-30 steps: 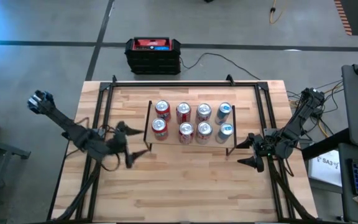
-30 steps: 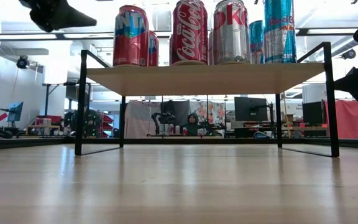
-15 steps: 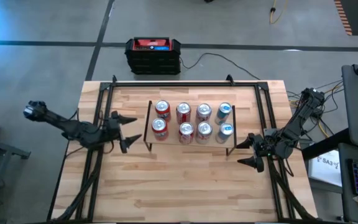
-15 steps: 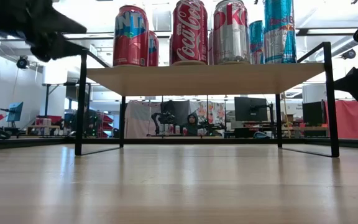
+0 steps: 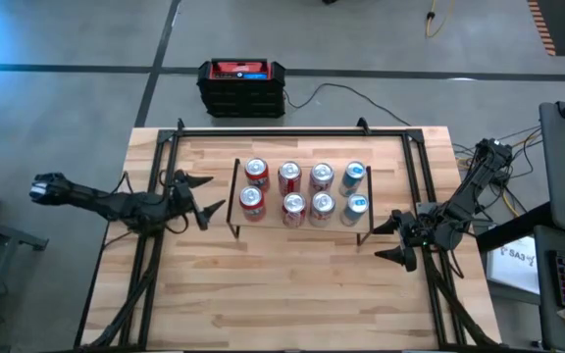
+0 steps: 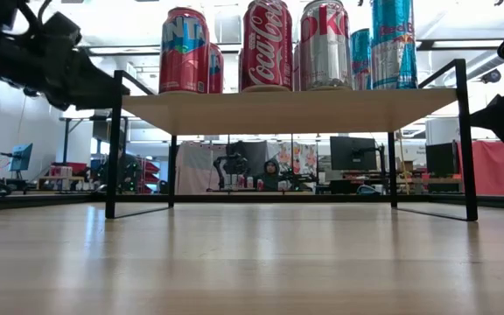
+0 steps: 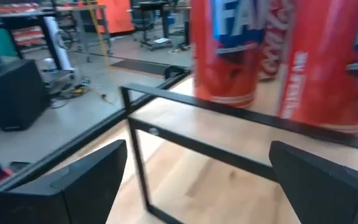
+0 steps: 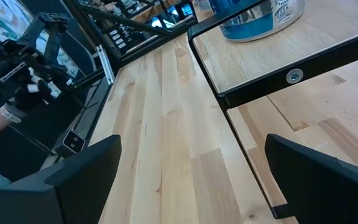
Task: Place canned beverage on shelf
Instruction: Return to Home Position
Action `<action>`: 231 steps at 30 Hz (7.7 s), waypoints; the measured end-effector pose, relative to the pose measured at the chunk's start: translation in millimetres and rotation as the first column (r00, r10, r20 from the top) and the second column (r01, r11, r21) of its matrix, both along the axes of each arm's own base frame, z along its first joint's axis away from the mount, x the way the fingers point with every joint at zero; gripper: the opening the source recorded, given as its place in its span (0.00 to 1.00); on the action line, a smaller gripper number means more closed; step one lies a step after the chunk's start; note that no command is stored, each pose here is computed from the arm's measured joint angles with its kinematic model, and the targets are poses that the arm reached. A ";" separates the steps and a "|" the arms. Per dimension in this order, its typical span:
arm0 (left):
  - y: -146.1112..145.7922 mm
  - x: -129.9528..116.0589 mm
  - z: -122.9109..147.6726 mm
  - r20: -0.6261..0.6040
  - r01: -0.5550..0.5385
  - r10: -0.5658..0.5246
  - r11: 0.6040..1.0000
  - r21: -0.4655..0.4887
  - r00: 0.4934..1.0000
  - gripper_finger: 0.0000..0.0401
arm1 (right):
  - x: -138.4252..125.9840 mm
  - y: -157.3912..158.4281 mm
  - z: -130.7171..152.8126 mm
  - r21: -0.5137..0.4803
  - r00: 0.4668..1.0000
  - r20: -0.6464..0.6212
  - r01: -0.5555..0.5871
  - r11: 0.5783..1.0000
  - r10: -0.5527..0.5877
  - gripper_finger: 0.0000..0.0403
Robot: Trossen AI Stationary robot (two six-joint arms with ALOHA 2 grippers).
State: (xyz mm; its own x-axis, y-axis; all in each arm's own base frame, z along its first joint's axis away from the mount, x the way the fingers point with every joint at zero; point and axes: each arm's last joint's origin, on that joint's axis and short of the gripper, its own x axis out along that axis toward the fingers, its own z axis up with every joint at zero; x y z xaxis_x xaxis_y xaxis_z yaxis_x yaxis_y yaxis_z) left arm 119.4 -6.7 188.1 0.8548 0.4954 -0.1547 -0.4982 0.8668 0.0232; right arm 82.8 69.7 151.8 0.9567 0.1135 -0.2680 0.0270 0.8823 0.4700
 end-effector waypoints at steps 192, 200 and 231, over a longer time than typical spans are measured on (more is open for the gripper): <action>27.0 -30.9 -11.3 0.185 -0.297 0.275 0.949 0.109 0.944 0.94 | 13.2 -28.2 4.9 0.074 0.957 0.062 0.278 0.958 -0.282 0.95; 27.0 -30.8 -11.4 0.185 -0.298 0.275 0.948 0.109 0.944 0.94 | 13.2 -28.2 4.9 0.074 0.957 0.062 0.278 0.958 -0.283 0.95; 27.0 -30.8 -11.4 0.184 -0.297 0.275 0.949 0.109 0.944 0.94 | 13.3 -28.2 4.9 0.074 0.957 0.062 0.278 0.958 -0.283 0.95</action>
State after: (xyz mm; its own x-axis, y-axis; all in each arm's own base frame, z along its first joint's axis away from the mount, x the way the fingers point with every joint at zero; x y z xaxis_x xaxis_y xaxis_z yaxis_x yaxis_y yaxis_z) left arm 88.6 20.3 176.6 0.6817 0.7291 0.0605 -0.7312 0.6816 0.0254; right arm 96.0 41.5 156.6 0.9688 -0.1476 -0.1991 0.2337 0.8119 0.5349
